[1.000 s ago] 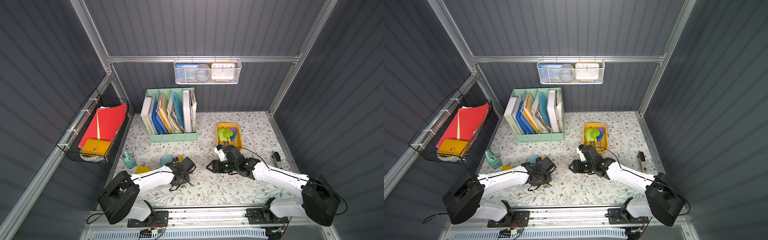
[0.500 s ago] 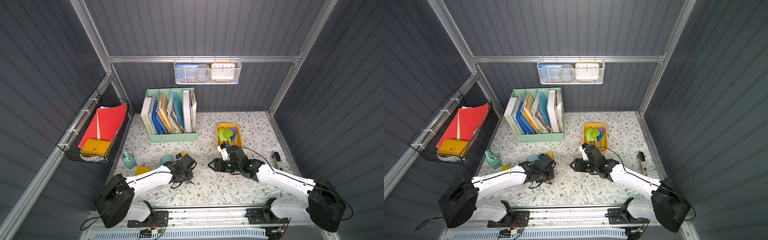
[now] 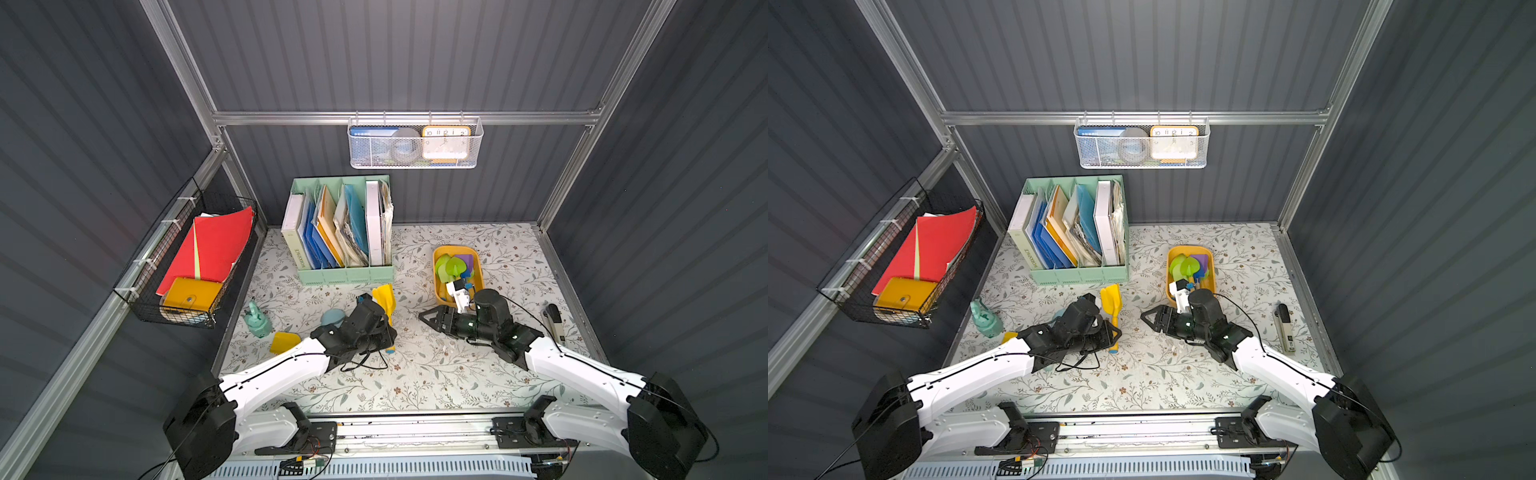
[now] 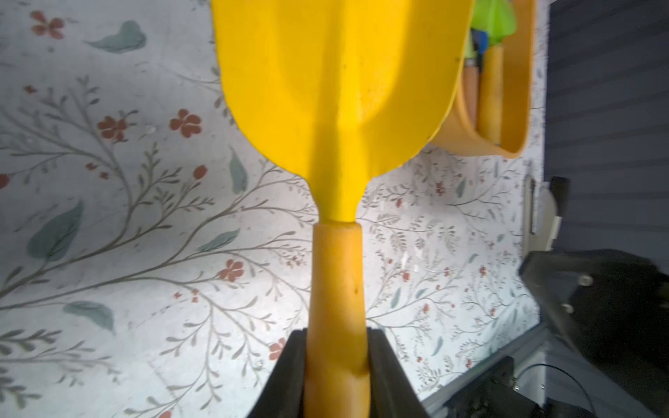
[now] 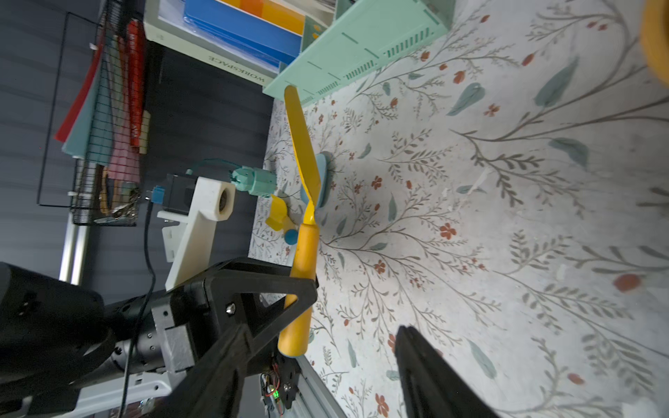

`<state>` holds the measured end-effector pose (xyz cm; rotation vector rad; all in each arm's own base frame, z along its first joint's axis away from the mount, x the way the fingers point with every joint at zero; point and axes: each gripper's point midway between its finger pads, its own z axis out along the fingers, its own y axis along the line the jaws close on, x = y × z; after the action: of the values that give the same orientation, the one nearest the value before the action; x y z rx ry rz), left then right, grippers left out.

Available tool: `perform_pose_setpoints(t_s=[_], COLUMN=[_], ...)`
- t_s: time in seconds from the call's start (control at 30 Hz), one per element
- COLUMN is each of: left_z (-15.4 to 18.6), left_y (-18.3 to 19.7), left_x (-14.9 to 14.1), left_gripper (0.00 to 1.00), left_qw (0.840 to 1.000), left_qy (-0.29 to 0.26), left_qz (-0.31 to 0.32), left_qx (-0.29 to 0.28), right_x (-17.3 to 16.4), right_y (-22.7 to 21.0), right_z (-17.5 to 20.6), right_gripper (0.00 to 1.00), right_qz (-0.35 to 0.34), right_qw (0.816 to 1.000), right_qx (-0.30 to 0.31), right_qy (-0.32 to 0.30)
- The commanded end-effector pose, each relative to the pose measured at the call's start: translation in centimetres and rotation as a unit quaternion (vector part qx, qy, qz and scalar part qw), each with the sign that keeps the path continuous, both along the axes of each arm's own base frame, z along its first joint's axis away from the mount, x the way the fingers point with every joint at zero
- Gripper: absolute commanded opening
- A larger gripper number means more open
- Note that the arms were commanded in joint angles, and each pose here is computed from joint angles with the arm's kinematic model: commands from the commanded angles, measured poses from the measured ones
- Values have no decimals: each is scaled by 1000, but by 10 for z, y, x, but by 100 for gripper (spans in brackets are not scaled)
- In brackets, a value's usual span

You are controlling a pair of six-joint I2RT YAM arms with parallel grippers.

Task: Put the shovel into the storage box
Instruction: Pick up the shovel from the center of the board.

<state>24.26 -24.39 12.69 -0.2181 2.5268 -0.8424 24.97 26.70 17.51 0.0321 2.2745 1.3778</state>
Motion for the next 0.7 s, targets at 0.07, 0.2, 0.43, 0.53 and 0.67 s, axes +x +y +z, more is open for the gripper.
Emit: perform_pose_setpoints(t_s=[0.07,0.2,0.43,0.53,0.67], left_z=[40,55,80,86,99], left_y=[-28,-37,-45,-48,-54], left_x=[-1,-6,-13,-16,-19], left_gripper=[0,0,0,0,0], left_qw=[991,984,968,963,951], left_qy=[-69,-90,-130,-138,-158], left_qz=[-62,-89,-120,-129,-149], left_qx=[-93,-125,-178,-193,-220], right_x=[-2,-2,-2,-4,-6], right_y=[17,23,31,35,38], right_z=[30,39,46,50,55], right_gripper=[69,66,62,60,57], right_qz=[38,49,71,81,95], right_qw=[996,993,988,985,981], right_qx=[75,101,132,147,163], right_qy=[-20,-28,-30,-31,-35])
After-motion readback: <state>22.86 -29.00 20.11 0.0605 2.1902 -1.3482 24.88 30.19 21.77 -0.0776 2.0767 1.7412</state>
